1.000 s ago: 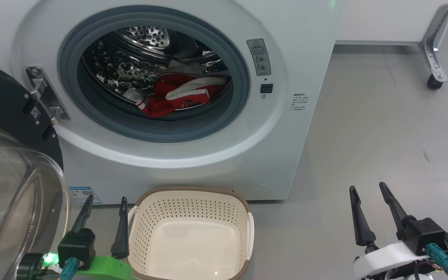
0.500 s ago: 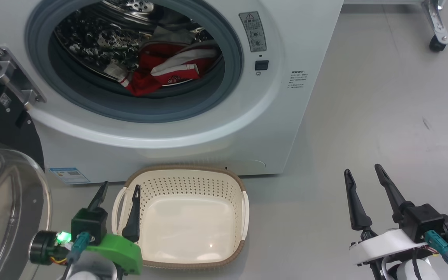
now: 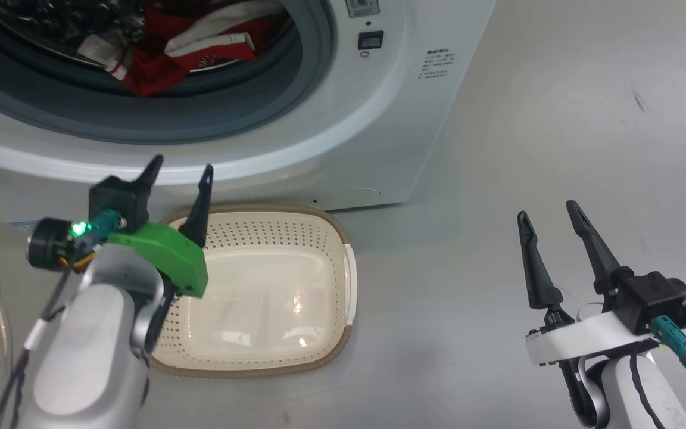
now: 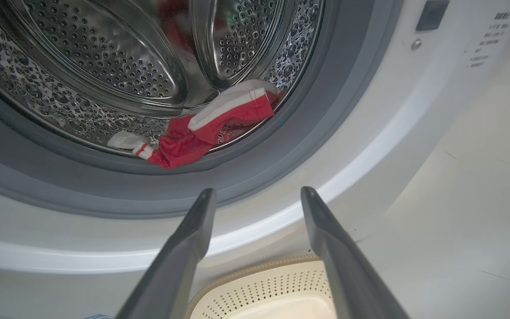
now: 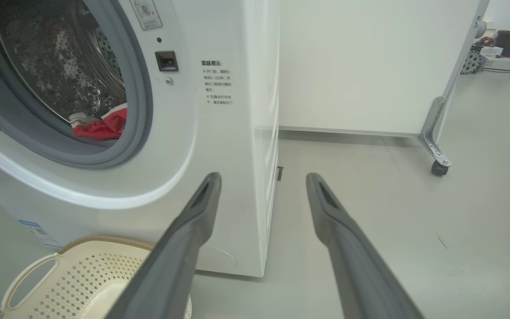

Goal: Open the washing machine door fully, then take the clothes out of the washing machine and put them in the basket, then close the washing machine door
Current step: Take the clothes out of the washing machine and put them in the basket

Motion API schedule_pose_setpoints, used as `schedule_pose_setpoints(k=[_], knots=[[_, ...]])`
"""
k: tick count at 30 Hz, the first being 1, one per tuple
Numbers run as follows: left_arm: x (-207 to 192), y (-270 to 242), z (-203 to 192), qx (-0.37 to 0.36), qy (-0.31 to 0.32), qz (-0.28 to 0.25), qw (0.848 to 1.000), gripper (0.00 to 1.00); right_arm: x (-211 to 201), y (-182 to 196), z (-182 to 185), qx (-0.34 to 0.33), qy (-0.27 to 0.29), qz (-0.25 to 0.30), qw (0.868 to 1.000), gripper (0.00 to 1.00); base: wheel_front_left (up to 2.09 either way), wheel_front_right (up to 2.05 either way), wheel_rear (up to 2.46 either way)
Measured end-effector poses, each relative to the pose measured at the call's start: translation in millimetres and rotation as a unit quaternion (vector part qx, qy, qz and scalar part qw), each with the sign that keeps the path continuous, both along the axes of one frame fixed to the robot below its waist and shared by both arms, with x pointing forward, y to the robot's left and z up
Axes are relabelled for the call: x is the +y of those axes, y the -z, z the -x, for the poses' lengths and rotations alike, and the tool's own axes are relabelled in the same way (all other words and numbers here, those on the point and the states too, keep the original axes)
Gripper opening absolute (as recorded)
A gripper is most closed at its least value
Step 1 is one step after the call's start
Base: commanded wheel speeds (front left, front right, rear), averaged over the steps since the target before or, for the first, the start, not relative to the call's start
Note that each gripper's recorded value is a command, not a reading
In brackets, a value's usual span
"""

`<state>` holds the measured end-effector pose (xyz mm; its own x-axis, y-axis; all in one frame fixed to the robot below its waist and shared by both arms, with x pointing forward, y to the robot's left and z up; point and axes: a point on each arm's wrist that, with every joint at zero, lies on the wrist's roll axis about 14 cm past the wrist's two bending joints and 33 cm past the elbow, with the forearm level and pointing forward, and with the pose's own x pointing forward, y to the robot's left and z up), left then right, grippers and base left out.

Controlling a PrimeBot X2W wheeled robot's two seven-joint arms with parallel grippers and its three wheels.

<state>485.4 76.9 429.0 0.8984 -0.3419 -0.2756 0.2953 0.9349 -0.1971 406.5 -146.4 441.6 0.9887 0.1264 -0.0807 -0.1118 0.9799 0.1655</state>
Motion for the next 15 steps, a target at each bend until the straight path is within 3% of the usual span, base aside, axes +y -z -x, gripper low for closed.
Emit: schedule_pose_setpoints(k=[8, 15], knots=[[-6.7, 7.4, -67.3, 0.01, 0.037, -0.035, 0.999, 1.0, -16.1, 16.0, -13.7, 0.017, 0.022, 0.001, 1.0, 1.0, 0.0, 0.0, 0.0], [-21.4, 20.4, -101.9, 0.027, 0.063, -0.051, 0.996, 1.0, -30.9, 24.1, -15.3, 0.028, 0.043, 0.001, 0.999, 1.0, 0.0, 0.0, 0.0]])
